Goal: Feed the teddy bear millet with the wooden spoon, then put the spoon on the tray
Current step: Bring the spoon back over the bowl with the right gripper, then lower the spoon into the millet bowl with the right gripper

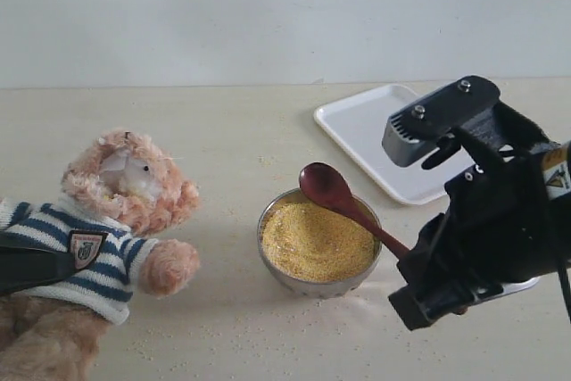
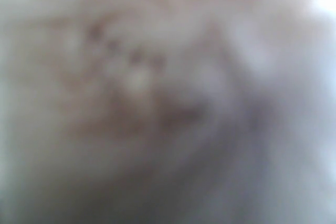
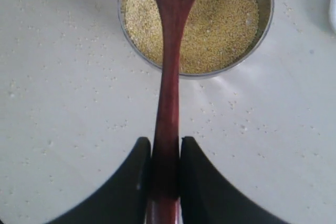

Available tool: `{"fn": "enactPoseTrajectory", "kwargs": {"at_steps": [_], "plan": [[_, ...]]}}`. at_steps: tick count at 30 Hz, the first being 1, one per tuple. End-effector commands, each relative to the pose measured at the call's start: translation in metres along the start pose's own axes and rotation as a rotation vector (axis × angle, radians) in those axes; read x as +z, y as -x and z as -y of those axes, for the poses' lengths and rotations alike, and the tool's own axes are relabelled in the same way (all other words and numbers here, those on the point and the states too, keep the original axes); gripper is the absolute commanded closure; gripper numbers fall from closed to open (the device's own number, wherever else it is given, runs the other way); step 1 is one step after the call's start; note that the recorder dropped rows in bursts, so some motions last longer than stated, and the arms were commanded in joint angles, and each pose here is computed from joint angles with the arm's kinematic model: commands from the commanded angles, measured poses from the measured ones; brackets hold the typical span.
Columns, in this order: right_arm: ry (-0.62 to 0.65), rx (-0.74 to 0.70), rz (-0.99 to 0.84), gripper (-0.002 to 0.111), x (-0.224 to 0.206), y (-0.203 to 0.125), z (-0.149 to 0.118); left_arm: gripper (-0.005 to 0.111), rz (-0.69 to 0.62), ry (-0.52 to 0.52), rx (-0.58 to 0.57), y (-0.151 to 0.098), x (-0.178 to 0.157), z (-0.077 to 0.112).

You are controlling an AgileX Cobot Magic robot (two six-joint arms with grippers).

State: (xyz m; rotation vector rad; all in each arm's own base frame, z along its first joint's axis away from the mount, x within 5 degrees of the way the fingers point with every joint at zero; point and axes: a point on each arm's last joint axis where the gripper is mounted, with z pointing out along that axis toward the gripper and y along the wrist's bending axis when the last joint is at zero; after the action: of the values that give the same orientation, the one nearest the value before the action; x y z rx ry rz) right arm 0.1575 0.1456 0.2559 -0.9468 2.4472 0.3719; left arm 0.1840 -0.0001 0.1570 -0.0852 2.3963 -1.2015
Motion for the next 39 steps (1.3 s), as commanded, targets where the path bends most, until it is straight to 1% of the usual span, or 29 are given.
{"fn": "enactPoseTrajectory", "kwargs": {"at_steps": [1,5,9,12,15,19,24,25,30,34,39], "plan": [[-0.056,-0.146,-0.028,0.108,-0.002,-0.004,-0.001,0.102,0.015,-0.024,-0.004,0.001,0.0,0.002],[-0.152,-0.268,-0.036,0.108,-0.003,-0.003,-0.004,0.102,0.015,-0.024,-0.004,0.001,0.0,0.002],[-0.223,-0.383,-0.038,0.108,-0.011,0.006,-0.01,0.102,0.015,-0.024,-0.004,0.001,0.0,0.002],[-0.293,-0.447,-0.072,0.108,-0.014,0.016,-0.011,0.102,0.015,-0.024,-0.004,0.001,0.0,0.002],[-0.364,-0.509,-0.131,0.108,-0.012,0.024,-0.013,0.102,0.015,-0.024,-0.004,0.001,0.0,0.002],[-0.461,-0.62,-0.255,0.108,0.0,0.029,-0.018,0.102,0.015,-0.024,-0.004,0.001,0.0,0.002],[-0.615,-0.738,-0.372,0.108,0.017,0.03,-0.023,0.102,0.015,-0.024,-0.004,0.001,0.0,0.002],[-0.659,-0.78,-0.403,0.108,0.024,0.03,-0.025,0.102,0.015,-0.024,-0.004,0.001,0.0,0.002],[-0.694,-0.855,-0.43,0.108,0.045,0.03,-0.035,0.102,0.015,-0.024,-0.004,0.001,0.0,0.002],[-0.735,-0.895,-0.452,0.108,0.06,0.032,-0.034,0.102,0.015,-0.024,-0.004,0.001,0.0,0.002],[-0.716,-0.937,-0.456,0.108,0.075,0.031,-0.037,0.102,0.015,-0.024,-0.004,0.001,0.0,0.002]]}}
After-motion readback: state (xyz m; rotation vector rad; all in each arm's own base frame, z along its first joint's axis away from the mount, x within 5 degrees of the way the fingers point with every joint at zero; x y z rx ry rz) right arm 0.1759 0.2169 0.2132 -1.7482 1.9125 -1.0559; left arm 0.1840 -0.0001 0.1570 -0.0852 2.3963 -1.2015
